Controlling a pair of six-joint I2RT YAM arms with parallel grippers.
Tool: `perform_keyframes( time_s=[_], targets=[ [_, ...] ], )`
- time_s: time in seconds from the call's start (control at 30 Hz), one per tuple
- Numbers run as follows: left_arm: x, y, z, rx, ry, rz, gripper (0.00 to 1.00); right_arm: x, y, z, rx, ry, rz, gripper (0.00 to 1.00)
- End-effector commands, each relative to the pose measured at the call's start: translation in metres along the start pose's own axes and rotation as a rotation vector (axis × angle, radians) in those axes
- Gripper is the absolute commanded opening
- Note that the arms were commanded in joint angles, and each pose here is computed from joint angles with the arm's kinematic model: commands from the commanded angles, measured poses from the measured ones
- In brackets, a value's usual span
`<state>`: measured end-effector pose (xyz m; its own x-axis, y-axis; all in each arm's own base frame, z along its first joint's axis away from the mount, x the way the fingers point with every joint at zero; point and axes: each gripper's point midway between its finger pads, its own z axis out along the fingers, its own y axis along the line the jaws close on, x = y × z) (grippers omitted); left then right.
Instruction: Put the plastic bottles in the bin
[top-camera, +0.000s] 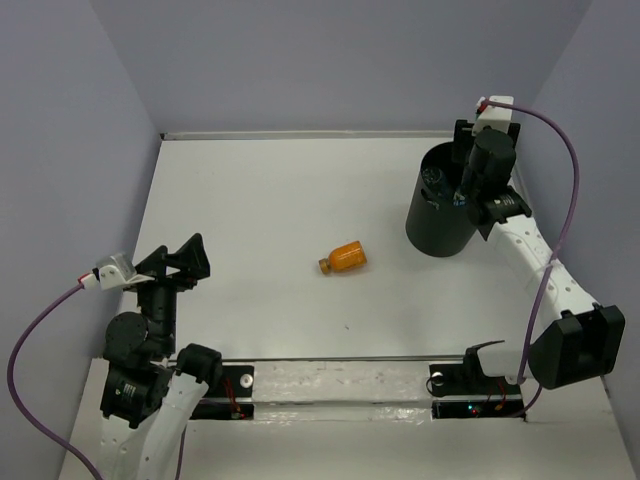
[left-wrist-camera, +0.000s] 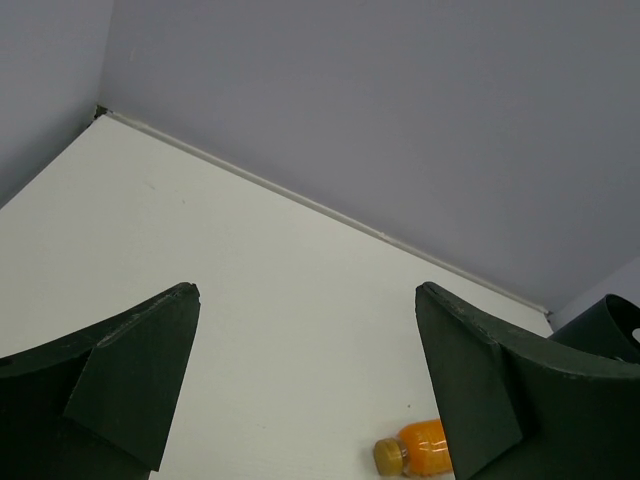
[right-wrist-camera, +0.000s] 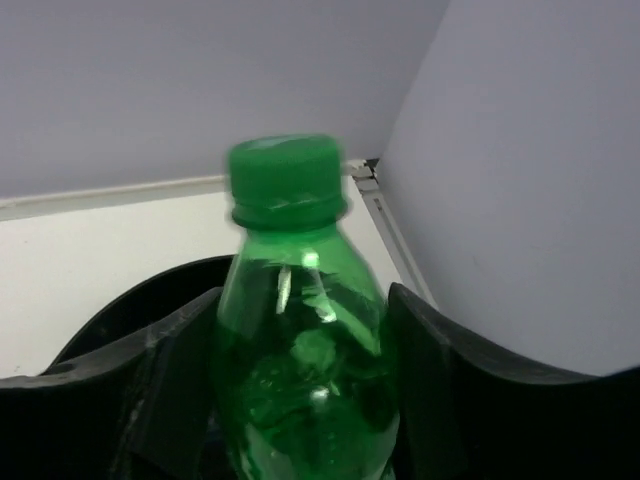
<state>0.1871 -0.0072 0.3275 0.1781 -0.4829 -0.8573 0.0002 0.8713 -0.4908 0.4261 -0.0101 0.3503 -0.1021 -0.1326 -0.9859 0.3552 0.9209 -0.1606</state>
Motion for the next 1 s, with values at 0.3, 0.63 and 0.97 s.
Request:
perform_keyframes(
  time_s=[0.3,0.63,0.97],
  targets=[
    [-0.011,-0.008,0.001,0.027,-0.035,-0.011,0.99,-0.018,-0.004,-0.011,-0.034,-0.005,0.086,0.96],
    [-0.008,-0.005,0.004,0.01,-0.027,-0.004,0.99,-0.03,0.172,-0.151,-0.965,0.053,0.087,0.84],
    [-0.006,-0.003,0.008,-0.006,-0.016,0.011,0.99,0.144,0.271,-0.256,-1.406,0.409,-0.462,0.98]
  ],
)
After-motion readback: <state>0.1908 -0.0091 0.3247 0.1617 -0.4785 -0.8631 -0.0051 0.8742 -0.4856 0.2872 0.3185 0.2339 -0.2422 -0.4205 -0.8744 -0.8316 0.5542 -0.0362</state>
